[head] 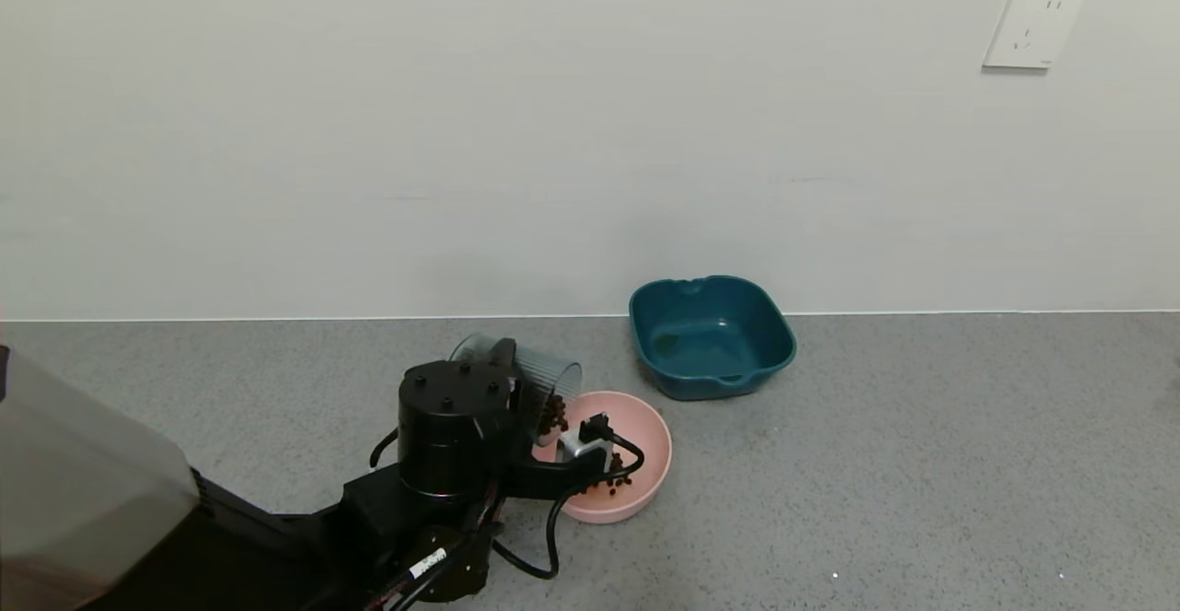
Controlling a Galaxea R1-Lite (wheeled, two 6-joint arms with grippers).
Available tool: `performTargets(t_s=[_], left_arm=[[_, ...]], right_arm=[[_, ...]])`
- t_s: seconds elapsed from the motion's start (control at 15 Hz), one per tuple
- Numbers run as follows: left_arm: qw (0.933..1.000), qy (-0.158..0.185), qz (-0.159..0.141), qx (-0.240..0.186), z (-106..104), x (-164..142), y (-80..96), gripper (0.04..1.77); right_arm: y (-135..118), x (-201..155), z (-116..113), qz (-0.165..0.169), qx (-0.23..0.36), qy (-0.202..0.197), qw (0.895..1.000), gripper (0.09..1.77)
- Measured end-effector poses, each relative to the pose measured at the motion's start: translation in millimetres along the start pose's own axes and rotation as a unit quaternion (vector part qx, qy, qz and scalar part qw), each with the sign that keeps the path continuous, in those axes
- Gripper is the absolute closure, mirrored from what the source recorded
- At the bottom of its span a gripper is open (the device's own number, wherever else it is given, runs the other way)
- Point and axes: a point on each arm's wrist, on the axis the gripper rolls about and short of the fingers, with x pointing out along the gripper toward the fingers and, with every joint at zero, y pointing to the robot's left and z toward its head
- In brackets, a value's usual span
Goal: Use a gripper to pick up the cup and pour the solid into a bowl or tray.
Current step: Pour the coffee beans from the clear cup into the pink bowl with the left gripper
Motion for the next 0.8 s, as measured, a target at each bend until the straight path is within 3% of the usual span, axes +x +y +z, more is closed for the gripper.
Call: performTargets(t_s=[0.8], left_arm=[[0.9999, 0.003, 0.004, 0.016, 9.3, -4.1, 2.0, 0.55]], right_arm=[[0.0, 0.0, 0.0, 0.000, 0.000, 0.000, 1.000, 0.15]])
